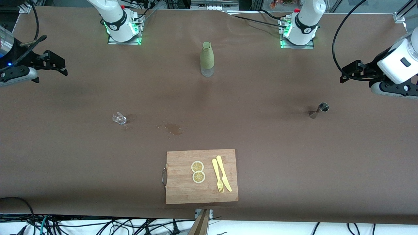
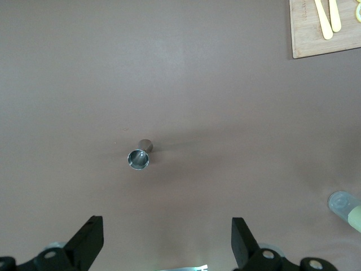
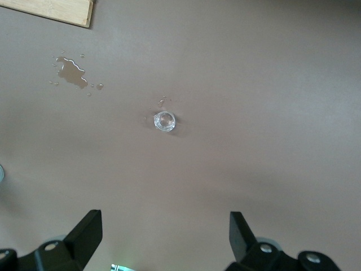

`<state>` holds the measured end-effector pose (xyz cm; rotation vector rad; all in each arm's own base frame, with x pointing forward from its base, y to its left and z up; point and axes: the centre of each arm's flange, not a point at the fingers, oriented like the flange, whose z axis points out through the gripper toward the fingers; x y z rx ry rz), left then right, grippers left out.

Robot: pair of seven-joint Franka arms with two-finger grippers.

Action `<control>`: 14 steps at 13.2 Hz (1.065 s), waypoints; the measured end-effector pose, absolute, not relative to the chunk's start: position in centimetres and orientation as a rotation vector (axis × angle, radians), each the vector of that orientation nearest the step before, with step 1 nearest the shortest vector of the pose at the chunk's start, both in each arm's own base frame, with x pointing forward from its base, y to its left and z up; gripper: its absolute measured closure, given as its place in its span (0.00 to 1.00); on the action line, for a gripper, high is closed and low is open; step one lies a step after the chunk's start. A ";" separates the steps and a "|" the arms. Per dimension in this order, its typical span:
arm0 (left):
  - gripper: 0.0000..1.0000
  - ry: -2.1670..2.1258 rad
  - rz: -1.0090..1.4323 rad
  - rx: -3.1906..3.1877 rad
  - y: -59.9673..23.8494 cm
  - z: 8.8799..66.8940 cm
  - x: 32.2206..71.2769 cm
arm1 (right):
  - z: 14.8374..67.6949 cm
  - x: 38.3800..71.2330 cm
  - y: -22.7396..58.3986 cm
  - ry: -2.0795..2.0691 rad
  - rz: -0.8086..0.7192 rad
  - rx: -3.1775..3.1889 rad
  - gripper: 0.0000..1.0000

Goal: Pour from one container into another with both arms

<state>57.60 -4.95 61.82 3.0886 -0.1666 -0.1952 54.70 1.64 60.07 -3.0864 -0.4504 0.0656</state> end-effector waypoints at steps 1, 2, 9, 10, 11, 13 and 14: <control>0.00 -0.166 -0.195 3.089 -4.9 61.8 57.6 | 60.1 54.7 1.6 -0.453 0.066 -3.086 0.00; 0.00 -0.166 -0.195 3.089 -4.9 61.8 57.6 | 60.1 54.7 1.5 -0.457 0.065 -3.085 0.00; 0.00 -0.163 -0.194 3.089 -4.8 61.8 57.6 | 60.1 54.7 1.5 -0.463 0.065 -3.084 0.00; 0.00 -0.163 -0.194 3.089 -4.8 61.8 57.6 | 60.1 54.7 1.5 -0.464 0.065 -3.084 0.00; 0.00 -0.163 -0.194 3.089 -4.8 61.8 57.6 | 60.1 54.7 1.5 -0.464 0.065 -3.084 0.00; 0.00 -0.163 -0.195 3.089 -4.8 61.7 57.7 | 60.1 54.7 1.5 -0.464 0.065 -3.084 0.00; 0.00 -0.162 -0.191 3.089 -4.8 61.7 57.7 | 60.1 54.7 1.5 -0.464 0.065 -3.084 0.00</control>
